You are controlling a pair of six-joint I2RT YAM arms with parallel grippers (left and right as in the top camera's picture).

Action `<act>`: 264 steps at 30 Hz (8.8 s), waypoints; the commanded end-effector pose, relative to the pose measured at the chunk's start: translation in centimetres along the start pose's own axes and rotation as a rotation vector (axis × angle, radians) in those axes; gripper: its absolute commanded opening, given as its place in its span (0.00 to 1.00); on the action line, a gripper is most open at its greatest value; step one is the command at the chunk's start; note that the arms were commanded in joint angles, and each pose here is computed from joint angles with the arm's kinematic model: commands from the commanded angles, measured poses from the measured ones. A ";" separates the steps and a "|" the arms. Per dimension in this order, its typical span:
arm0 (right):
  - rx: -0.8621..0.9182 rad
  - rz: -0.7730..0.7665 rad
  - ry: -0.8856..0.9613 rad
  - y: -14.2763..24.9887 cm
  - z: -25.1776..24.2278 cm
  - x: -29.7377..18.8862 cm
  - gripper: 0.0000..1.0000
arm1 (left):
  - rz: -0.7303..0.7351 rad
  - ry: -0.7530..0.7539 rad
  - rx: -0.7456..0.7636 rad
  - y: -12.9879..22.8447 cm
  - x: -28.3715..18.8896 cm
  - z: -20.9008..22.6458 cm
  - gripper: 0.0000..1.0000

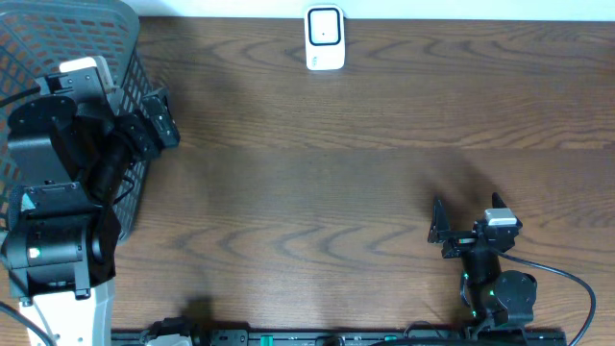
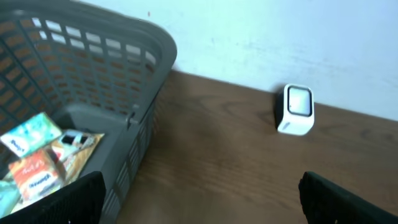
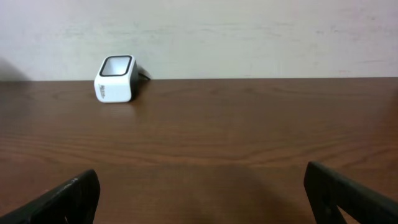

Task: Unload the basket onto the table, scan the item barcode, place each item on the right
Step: 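Move the left gripper over the grey basket and lower into it, then grasp the small orange snack box in the basket with the left gripper, then carry the orange box to the scanner and release it on the table, then return the left gripper into the grey basket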

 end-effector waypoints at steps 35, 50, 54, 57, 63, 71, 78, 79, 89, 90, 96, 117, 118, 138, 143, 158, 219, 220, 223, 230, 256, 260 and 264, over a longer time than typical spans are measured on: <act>-0.001 0.006 0.014 0.2 -0.1 0.0 0.99 | 0.114 -0.452 -0.333 -8.9 3.0 14.1 0.98; -0.001 0.006 0.014 0.2 -0.1 0.0 0.99 | 0.354 -0.479 -0.298 -5.7 11.0 18.5 0.98; -0.001 0.006 0.014 0.2 -0.1 0.0 0.99 | 0.420 -0.528 -0.307 -4.4 13.0 20.0 0.98; -0.001 0.006 0.014 0.2 -0.1 0.0 0.99 | 0.463 -0.528 -0.317 -3.5 14.2 20.5 1.00; -0.001 0.006 0.014 0.2 -0.1 0.0 0.99 | 0.602 -0.560 -0.338 -0.2 16.5 21.8 0.96; -0.001 0.006 0.014 0.2 -0.1 0.0 0.99 | 0.629 -0.580 -0.378 2.5 18.7 23.0 0.96; -0.001 0.006 0.015 0.2 -0.2 0.0 0.99 | 0.607 -0.594 -0.393 2.4 18.9 23.1 0.96; -0.001 0.006 0.014 0.2 -0.1 0.0 0.99 | 0.612 -0.594 -0.394 2.5 18.9 23.2 0.96; -0.001 0.006 0.014 0.2 -0.1 0.0 0.99 | 0.619 -0.594 -0.395 3.3 19.7 23.6 0.96; -0.001 0.006 0.014 0.2 -0.1 0.0 0.99 | 0.616 -0.594 -0.394 3.2 19.8 23.6 0.96; -0.001 0.006 0.014 0.2 -0.1 0.0 0.99 | 0.619 -0.673 -0.359 3.5 20.0 24.1 0.96; -0.001 0.006 0.014 0.2 -0.1 0.0 0.99 | 0.649 -0.662 -0.315 5.1 23.5 21.8 0.80; -0.001 0.006 0.014 0.2 -0.1 0.0 0.99 | 0.652 -0.684 -0.333 5.6 23.7 21.7 0.80; -0.001 0.006 0.014 0.2 -0.1 0.0 0.99 | 0.705 -0.804 -0.372 8.1 24.6 22.8 0.55; -0.001 0.006 0.014 0.2 -0.1 0.0 0.99 | 0.736 -0.808 -0.373 9.4 24.8 22.9 0.51; -0.001 0.006 0.014 0.2 -0.1 0.0 0.99 | 0.558 -0.808 -0.407 4.4 21.5 21.4 0.07; -0.001 0.006 0.014 0.2 -0.1 0.0 0.99 | 0.513 0.343 0.269 18.7 26.6 -26.8 0.23; -0.001 0.006 0.014 0.2 -0.1 0.0 0.99 | 0.517 0.341 0.270 18.8 26.7 -26.7 0.28; -0.001 0.006 0.014 0.2 -0.1 0.0 0.99 | 0.518 0.340 0.271 18.8 26.7 -26.7 0.41; -0.001 0.006 0.014 0.2 -0.1 0.0 0.99 | 0.459 0.358 0.243 15.9 25.3 -26.4 0.47; -0.001 0.006 0.015 0.2 -0.2 0.0 0.99 | 0.065 0.005 0.004 -6.0 11.2 -3.8 0.78; -0.001 0.006 0.014 0.2 -0.1 0.0 0.99 | 0.030 -0.101 -0.060 -7.2 10.3 0.6 0.79; -0.001 0.006 0.014 0.2 -0.1 0.0 0.99 | 0.013 -0.204 -0.120 -7.8 9.5 4.7 0.79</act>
Point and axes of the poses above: each gripper's point midway between its finger pads, its own x axis out along the fingers, its own z axis along the line the jaws close on, y = z × x, the point moved 10 cm from there along -x, back along the fingers, and after that the axes turned 3 degrees about -x, right-handed, at the moved point
